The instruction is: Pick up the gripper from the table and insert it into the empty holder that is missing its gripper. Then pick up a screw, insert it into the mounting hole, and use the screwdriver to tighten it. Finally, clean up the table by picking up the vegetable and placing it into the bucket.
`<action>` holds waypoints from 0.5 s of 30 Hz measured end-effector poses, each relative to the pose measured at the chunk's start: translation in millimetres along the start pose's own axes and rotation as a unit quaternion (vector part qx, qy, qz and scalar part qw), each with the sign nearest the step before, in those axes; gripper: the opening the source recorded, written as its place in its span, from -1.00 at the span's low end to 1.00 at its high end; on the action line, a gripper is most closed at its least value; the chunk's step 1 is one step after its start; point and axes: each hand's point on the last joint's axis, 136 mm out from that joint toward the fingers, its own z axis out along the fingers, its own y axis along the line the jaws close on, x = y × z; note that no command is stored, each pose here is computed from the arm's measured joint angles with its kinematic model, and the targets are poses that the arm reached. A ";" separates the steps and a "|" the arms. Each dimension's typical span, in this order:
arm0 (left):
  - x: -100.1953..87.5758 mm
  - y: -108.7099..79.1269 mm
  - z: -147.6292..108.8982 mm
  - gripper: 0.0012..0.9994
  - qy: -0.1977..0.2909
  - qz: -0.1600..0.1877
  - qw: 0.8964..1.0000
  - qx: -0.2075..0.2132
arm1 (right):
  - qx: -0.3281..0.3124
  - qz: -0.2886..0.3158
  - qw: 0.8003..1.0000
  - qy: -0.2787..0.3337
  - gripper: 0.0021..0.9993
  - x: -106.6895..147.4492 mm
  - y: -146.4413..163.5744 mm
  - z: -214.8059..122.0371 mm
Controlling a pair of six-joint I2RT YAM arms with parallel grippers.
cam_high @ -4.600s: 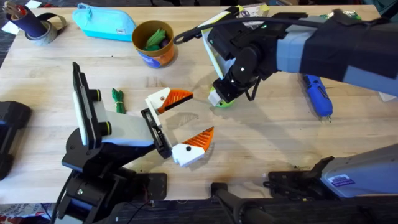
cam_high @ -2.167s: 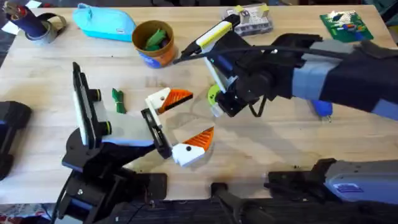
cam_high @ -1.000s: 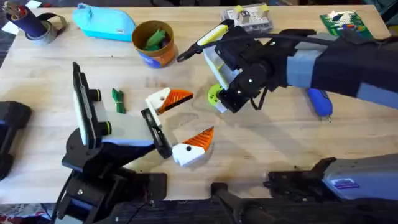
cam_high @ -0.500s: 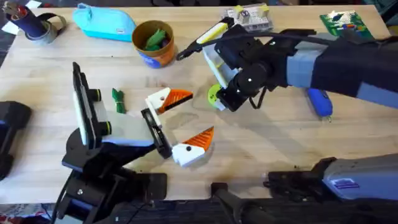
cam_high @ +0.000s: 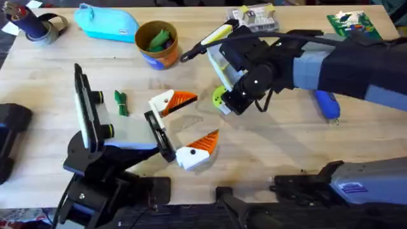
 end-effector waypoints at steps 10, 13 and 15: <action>0.0 0.0 0.0 0.98 0.000 0.000 1.000 0.000 | 0.000 0.000 1.000 0.001 -0.69 0.3 0.0 0.0; 0.1 0.0 0.0 0.98 0.000 0.000 1.000 0.000 | 0.000 0.000 1.000 0.004 -0.70 1.9 0.1 0.0; 0.0 0.0 0.0 0.98 0.000 0.000 1.000 0.000 | 0.000 0.000 1.000 0.007 -0.71 3.5 0.2 0.0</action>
